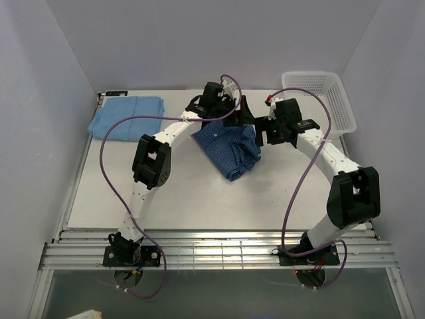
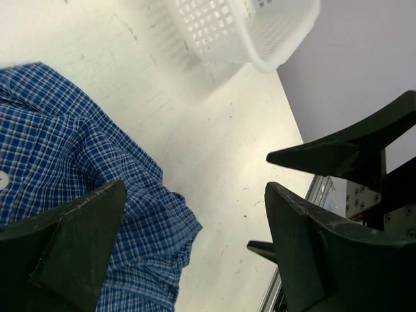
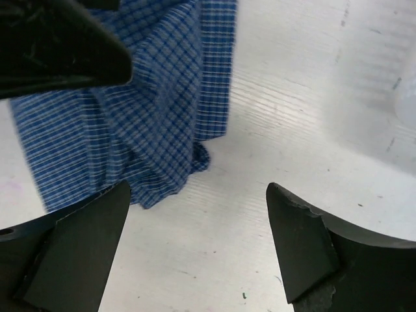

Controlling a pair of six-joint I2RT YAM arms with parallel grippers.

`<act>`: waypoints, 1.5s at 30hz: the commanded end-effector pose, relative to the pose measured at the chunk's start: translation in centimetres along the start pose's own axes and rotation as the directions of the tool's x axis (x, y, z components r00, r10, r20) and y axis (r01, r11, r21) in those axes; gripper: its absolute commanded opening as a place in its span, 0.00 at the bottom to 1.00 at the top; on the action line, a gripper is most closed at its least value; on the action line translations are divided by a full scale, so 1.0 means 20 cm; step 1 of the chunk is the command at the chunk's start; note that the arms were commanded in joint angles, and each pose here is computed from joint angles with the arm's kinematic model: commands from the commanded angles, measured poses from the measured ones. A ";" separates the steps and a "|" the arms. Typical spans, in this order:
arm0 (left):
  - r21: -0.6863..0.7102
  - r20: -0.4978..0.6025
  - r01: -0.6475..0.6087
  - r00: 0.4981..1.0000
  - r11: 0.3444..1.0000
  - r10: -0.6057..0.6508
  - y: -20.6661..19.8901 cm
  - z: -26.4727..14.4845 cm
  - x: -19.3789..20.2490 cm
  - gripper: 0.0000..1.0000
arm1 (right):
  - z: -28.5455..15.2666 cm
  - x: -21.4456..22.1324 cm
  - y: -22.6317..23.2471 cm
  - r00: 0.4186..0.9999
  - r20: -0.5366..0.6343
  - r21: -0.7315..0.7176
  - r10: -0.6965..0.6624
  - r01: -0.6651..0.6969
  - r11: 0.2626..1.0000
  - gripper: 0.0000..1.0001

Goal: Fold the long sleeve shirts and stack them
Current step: Fold the shirt

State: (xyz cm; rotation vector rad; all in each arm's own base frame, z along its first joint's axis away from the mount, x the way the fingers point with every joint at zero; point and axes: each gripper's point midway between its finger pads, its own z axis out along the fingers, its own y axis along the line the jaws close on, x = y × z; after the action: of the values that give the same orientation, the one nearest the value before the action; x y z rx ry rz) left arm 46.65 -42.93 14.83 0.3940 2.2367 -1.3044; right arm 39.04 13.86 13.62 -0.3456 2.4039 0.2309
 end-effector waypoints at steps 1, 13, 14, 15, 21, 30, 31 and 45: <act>-0.021 0.152 -0.111 0.982 0.994 0.113 -0.26 -0.31 -0.28 0.98 | -0.15 -0.13 0.20 0.992 0.106 -0.169 -0.072 0.089 0.982 0.90; -0.267 0.273 0.153 0.959 0.951 -0.077 0.29 -0.72 -0.31 0.98 | 0.06 -0.20 0.87 0.865 0.204 -0.300 -0.458 0.501 0.812 0.90; -0.249 0.269 0.145 0.960 0.958 -0.076 0.30 -0.71 -0.31 0.98 | 0.07 -0.19 0.93 0.871 0.207 -0.355 -0.446 0.491 0.795 0.90; -0.231 0.259 0.140 0.963 0.963 -0.078 0.31 -0.70 -0.31 0.98 | 0.09 -0.23 0.95 0.877 0.215 -0.362 -0.429 0.480 0.799 0.90; -0.192 0.196 0.154 0.974 0.969 -0.116 0.51 -0.50 -0.25 0.98 | 0.34 -0.24 0.91 0.921 0.119 -0.290 -0.372 0.391 0.874 0.90; -0.084 0.041 0.254 0.967 0.964 -0.251 0.68 -0.32 0.07 0.98 | 0.45 -0.07 0.72 0.969 -0.014 -0.294 -0.246 0.231 0.927 0.90; -0.084 0.026 0.263 0.965 0.961 -0.262 0.69 -0.31 0.11 0.98 | 0.46 -0.07 0.67 0.972 -0.025 -0.282 -0.232 0.216 0.935 0.90; -0.199 0.017 0.269 0.962 0.942 -0.271 0.81 -0.36 0.24 0.98 | 0.28 0.24 0.09 0.989 -0.141 -0.075 -0.044 0.034 0.997 0.90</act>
State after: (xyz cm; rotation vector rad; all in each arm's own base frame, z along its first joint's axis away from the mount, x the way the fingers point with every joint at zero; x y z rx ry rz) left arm 50.39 -30.05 5.44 0.0622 2.3535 -1.2836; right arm 39.28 17.35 6.84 -0.4794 2.5162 0.3129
